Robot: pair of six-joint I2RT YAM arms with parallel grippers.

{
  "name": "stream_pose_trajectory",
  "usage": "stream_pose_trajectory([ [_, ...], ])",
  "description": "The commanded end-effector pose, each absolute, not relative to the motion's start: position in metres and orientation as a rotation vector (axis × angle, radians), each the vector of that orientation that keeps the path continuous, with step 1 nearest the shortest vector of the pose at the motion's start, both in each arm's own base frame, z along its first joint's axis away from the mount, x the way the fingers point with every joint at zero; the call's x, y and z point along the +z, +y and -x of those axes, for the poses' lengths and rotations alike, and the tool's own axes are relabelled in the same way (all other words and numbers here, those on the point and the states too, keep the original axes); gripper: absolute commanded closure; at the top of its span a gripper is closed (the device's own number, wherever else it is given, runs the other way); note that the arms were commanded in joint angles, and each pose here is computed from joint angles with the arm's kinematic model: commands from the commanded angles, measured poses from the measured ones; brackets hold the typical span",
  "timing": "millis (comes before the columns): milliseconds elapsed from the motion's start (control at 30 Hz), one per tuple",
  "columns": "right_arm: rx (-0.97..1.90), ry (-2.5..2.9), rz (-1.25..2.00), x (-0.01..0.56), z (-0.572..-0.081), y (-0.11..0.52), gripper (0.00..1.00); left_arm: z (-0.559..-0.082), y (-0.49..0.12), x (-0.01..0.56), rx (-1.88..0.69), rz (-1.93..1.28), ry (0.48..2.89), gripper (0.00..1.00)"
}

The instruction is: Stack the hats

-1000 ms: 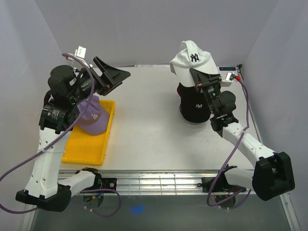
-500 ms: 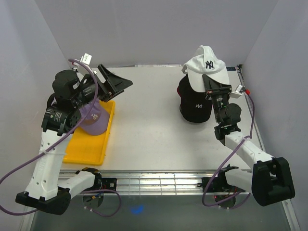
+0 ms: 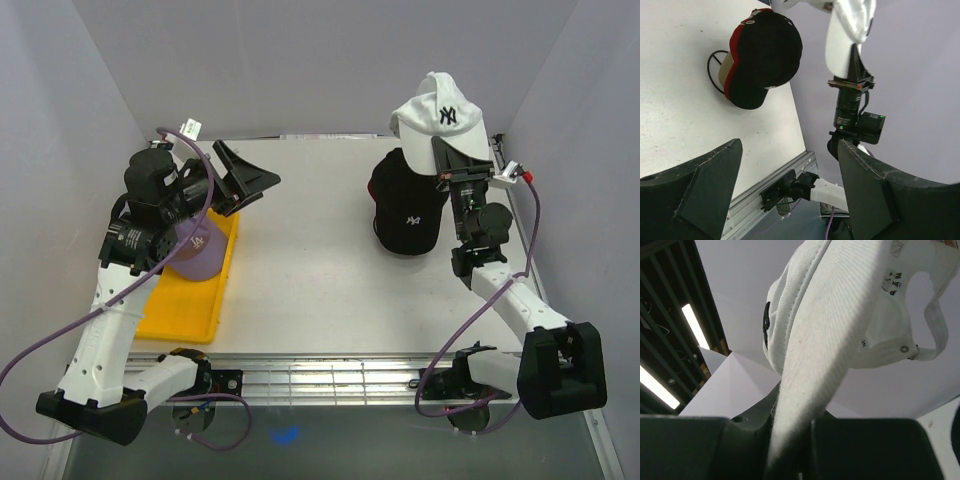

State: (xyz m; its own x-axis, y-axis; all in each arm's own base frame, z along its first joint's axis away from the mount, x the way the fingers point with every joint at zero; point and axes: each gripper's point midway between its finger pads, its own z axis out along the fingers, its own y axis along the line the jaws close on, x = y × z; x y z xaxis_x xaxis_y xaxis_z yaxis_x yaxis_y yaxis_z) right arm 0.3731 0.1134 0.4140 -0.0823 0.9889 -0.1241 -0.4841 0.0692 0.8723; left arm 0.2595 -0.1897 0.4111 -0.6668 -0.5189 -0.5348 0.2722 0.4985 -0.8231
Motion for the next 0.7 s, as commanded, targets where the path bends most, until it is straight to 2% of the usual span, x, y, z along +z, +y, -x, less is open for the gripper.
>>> stream_pose_trajectory([
  [0,1.461,0.912,-0.689,0.398,-0.359,0.114,0.92,-0.254,-0.192,0.426,-1.271,0.135,1.892,0.13],
  [667,1.440,1.046,-0.730,0.299,-0.335,0.122,0.92,-0.261,-0.196,0.406,-1.263,0.115,1.940,0.13],
])
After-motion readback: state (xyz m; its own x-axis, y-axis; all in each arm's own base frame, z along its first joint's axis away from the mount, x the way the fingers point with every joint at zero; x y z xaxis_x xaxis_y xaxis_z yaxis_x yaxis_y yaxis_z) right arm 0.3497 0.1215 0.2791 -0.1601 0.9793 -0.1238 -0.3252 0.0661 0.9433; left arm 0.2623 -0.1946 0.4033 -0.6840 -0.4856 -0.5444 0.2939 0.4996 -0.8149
